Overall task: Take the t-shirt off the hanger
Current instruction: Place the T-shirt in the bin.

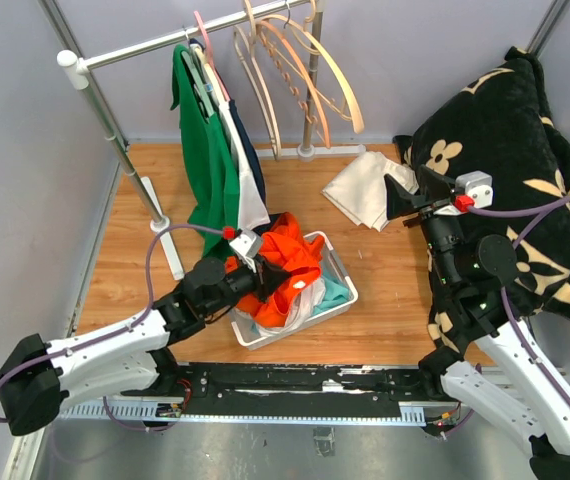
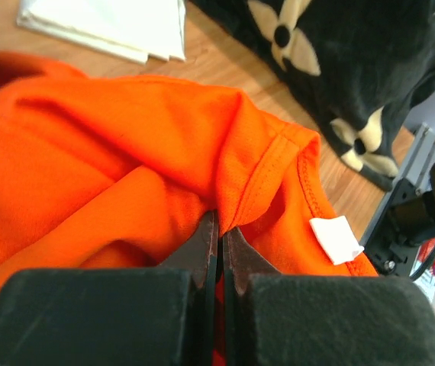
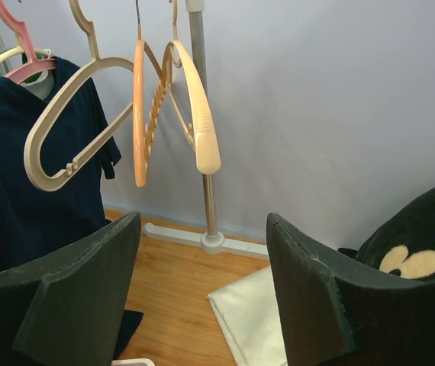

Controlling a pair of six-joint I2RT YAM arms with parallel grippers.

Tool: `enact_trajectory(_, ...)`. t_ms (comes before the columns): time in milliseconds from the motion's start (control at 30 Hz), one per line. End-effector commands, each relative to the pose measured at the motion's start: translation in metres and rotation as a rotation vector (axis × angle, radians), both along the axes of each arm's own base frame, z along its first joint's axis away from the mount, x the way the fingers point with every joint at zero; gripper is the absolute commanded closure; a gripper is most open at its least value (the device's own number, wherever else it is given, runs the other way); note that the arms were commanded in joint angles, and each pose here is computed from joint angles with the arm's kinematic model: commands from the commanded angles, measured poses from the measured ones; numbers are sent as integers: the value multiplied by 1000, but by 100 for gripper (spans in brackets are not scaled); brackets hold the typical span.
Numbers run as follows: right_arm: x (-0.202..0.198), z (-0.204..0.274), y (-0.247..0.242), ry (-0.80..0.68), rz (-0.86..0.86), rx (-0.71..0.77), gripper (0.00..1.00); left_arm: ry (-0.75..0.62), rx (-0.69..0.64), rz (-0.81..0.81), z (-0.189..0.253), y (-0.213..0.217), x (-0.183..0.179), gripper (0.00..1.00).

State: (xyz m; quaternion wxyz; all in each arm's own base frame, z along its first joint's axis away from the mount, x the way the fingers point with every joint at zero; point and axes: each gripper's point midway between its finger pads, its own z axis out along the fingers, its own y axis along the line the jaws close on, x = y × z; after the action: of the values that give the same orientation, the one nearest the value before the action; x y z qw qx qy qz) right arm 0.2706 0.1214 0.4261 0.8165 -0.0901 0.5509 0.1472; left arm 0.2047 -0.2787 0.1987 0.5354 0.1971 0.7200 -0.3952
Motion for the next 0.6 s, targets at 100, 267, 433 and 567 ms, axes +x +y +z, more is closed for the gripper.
enact_trajectory(100, 1, -2, 0, 4, 4, 7, 32, 45, 9, 60, -41, 0, 2, 99)
enact_trajectory(267, 2, -4, 5, 9, 23, 5, 32, 69, 23, 84, -69, 1, 4, 99)
enact_trajectory(433, 2, -4, 5, 10, 26, 3, 32, 122, 10, 24, -92, -10, -6, 99)
enact_trajectory(567, 2, -3, 6, 9, 31, 4, 32, 156, 14, -18, -105, -23, -11, 100)
